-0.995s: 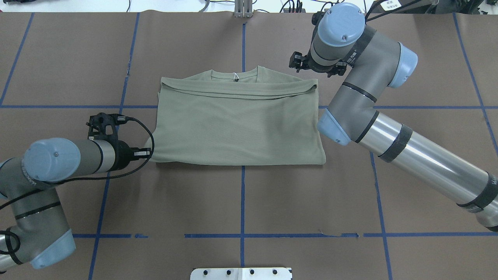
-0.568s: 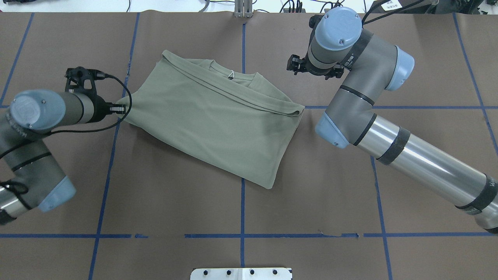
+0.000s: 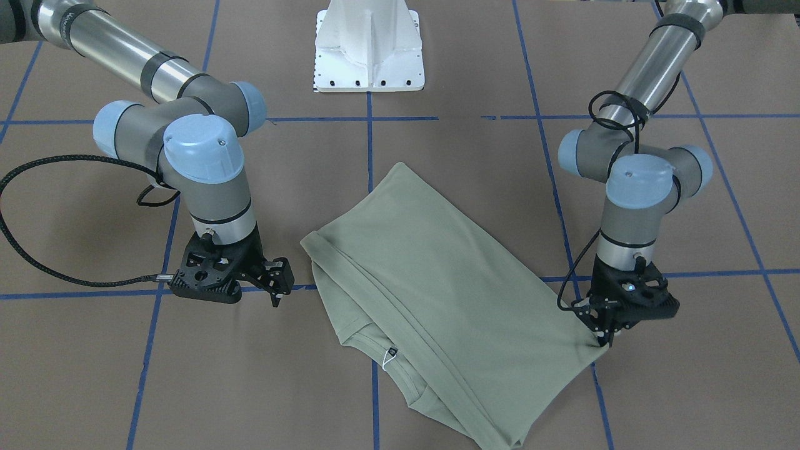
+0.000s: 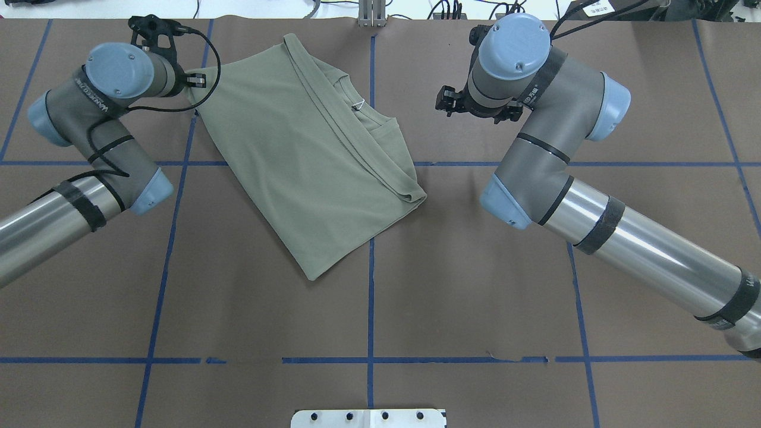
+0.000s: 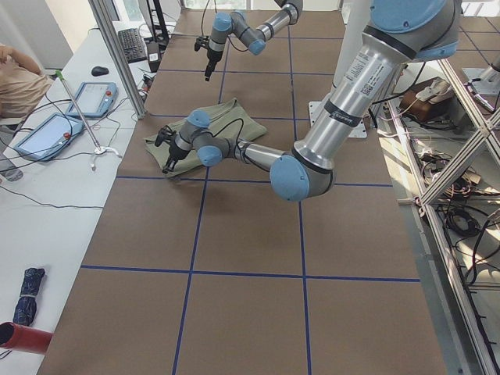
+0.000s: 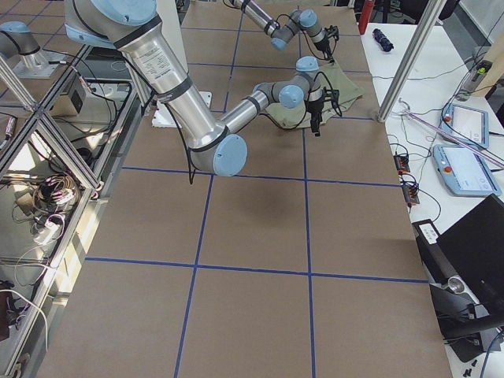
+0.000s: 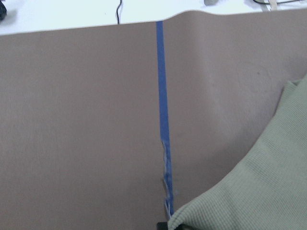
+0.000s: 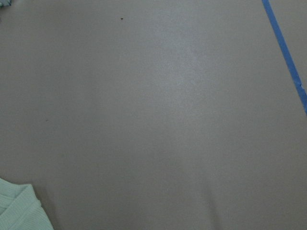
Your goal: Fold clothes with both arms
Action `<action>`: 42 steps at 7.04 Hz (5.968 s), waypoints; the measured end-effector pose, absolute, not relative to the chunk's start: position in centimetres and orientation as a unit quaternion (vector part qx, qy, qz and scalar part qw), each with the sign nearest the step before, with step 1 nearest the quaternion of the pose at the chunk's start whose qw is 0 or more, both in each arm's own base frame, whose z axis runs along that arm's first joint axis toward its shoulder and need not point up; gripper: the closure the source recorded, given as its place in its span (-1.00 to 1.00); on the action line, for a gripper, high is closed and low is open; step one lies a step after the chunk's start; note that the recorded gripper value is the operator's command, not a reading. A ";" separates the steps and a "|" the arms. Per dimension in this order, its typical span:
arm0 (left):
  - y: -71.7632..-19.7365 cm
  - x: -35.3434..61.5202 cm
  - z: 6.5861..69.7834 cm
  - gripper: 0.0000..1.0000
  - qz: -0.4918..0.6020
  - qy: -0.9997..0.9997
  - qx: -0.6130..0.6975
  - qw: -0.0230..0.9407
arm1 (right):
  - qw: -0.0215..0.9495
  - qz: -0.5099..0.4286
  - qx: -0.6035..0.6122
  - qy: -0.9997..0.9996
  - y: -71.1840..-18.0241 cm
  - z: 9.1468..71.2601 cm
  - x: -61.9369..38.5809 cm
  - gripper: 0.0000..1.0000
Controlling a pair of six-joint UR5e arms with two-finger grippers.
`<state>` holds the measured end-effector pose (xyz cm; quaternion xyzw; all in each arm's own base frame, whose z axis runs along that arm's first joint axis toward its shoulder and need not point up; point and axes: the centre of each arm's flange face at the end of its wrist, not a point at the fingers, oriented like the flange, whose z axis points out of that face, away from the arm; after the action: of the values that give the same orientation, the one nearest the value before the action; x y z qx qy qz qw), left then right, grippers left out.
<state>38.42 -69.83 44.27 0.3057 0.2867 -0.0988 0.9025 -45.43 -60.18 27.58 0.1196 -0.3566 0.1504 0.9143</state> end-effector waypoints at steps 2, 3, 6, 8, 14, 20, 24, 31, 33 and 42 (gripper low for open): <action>-71.5 37.4 44.3 -1.00 -0.083 0.289 0.336 0.892 | 0.906 0.146 0.129 -0.376 -59.7 26.4 -46.3 -1.00; -70.5 36.7 43.2 -1.00 -0.071 0.323 0.345 0.878 | 0.897 0.144 0.139 -0.394 -58.8 25.3 -47.8 -0.95; -65.7 34.6 40.9 -1.00 -0.040 0.407 0.332 0.850 | 0.881 0.184 0.139 -0.414 -57.2 21.8 -54.4 -0.47; -64.8 34.8 40.5 -1.00 -0.050 0.423 0.323 0.845 | 0.881 0.211 0.116 -0.408 -56.7 22.3 -56.7 -0.47; -64.0 36.1 40.7 -1.00 -0.045 0.427 0.317 0.846 | 0.892 0.200 0.091 -0.395 -53.0 24.9 -60.5 -0.37; -63.7 36.5 41.0 -1.00 -0.043 0.427 0.313 0.847 | 0.893 0.196 0.097 -0.394 -52.1 25.0 -61.3 1.00; -63.6 36.7 41.1 -1.00 -0.042 0.427 0.312 0.848 | 0.886 0.191 0.103 -0.410 -51.8 23.8 -59.6 1.00; -63.2 37.4 40.9 -1.00 -0.040 0.431 0.309 0.847 | 0.880 0.176 0.123 -0.425 -27.1 22.3 -57.7 -0.98; -63.1 37.5 40.8 -1.00 -0.040 0.432 0.310 0.846 | 0.885 0.166 0.129 -0.416 -26.5 22.4 -58.0 -1.00; -62.4 38.6 40.7 -1.00 -0.037 0.438 0.303 0.845 | 0.943 0.001 0.136 -0.304 -36.4 21.7 -64.0 -1.00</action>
<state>38.63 -62.39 40.66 0.3034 0.4378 -0.0375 0.8455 -63.97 -36.40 21.74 0.1364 -0.3036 0.0010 0.9430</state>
